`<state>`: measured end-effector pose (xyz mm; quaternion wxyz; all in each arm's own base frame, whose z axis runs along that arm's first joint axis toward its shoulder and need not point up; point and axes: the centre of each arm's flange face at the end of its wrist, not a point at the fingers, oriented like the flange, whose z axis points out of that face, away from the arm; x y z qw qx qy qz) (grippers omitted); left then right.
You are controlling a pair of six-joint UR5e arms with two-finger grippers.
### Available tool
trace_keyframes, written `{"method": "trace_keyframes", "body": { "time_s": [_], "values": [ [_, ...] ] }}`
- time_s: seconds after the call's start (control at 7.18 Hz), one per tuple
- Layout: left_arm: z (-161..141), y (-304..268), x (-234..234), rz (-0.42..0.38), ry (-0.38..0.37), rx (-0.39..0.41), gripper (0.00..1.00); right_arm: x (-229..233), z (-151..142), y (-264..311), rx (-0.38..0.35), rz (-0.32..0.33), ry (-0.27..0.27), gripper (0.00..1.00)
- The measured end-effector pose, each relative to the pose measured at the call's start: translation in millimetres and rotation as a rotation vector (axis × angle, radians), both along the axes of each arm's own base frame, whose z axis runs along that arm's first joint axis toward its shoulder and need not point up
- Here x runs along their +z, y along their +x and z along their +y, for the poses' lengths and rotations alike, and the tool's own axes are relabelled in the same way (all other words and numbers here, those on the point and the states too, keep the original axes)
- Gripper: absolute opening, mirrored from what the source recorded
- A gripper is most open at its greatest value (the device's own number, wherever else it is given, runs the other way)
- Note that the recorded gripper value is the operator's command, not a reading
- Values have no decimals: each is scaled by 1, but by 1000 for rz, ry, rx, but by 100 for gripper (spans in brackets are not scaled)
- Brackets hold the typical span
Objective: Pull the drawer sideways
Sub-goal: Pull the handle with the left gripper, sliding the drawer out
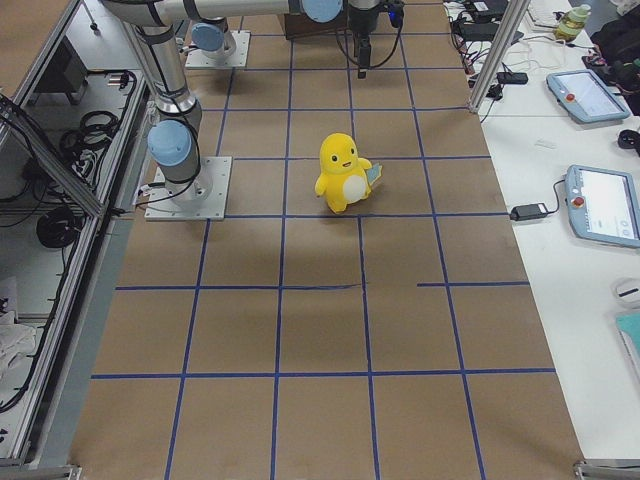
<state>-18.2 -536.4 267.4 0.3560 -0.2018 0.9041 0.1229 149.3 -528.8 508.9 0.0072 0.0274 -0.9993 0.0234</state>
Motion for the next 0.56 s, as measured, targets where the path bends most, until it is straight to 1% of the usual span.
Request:
{"method": "trace_keyframes", "body": {
  "time_s": [0.14, 0.56],
  "values": [
    [0, 0, 0, 0, -1, 1, 2, 0, 0, 0, 0, 0, 0, 100],
    [1, 0, 1, 0, 3, 3, 1, 0, 0, 0, 0, 0, 0, 100]
  ]
}}
